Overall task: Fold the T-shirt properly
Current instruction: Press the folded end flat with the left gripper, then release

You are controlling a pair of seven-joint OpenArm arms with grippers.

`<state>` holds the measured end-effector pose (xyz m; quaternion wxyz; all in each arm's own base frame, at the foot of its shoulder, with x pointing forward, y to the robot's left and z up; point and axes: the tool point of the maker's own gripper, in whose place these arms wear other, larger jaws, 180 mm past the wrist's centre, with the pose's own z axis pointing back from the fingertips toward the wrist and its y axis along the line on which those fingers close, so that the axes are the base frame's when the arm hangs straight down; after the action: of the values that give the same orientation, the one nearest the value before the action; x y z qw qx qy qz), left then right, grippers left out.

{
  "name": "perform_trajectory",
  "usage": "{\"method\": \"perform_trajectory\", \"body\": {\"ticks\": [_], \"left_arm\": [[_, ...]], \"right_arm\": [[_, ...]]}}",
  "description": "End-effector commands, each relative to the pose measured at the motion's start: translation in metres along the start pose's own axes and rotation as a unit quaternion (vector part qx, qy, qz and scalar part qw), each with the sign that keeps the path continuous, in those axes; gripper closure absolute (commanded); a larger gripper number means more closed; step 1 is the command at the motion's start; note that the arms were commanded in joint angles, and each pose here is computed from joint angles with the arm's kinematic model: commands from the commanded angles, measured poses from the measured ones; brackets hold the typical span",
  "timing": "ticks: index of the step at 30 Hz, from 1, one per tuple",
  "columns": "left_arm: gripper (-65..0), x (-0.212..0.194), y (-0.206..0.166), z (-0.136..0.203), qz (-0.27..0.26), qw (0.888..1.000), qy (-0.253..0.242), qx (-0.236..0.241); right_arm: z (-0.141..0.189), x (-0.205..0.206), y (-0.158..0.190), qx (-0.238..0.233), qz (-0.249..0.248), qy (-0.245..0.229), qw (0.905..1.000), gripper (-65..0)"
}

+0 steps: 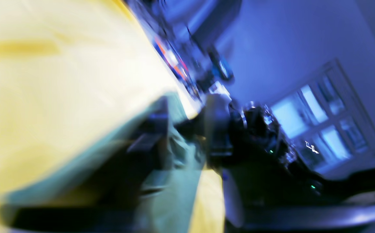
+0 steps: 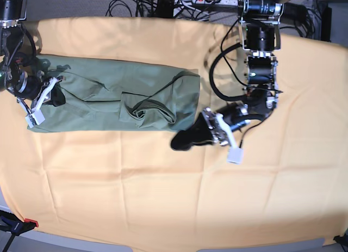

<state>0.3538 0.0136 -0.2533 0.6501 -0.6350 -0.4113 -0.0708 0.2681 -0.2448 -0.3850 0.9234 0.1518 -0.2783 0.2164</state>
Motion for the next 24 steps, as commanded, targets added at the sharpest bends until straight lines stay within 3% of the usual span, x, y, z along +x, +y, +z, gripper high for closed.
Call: {"method": "perform_trajectory", "body": {"ticks": [1, 6, 11, 15, 20, 24], "left_arm": [[0.0, 0.021, -0.006, 0.003, -0.023, 1.0, -0.02, -0.006], [0.0, 0.027, 0.025, 0.027, -0.058, 0.995, -0.01, 0.079], [0.0, 0.012, 0.061, 0.035, -0.078, 0.98, 0.046, 0.178], [0.0, -0.01, 0.066, 0.025, -0.082, 0.974, 0.095, 0.19], [0.0, -0.036, 0.057, 0.008, -0.096, 0.971, 0.144, 0.163], [0.0, -0.062, 0.062, 0.004, -0.117, 0.957, 0.204, 0.172]], "right_arm": [[0.002, -0.002, -0.002, -0.002, 0.009, 0.011, 0.9999, 0.0], [0.002, -0.001, -0.002, -0.002, 0.008, 0.01, 0.9999, 0.0], [0.002, -0.002, -0.002, -0.003, 0.009, 0.011, 0.9999, 0.0], [0.002, -0.002, -0.002, -0.002, 0.008, 0.01, 0.9999, 0.0], [0.002, -0.001, -0.001, -0.001, 0.008, 0.01, 0.9999, 0.0], [0.002, -0.001, -0.001, -0.001, 0.008, 0.01, 0.9999, 0.0]]}}
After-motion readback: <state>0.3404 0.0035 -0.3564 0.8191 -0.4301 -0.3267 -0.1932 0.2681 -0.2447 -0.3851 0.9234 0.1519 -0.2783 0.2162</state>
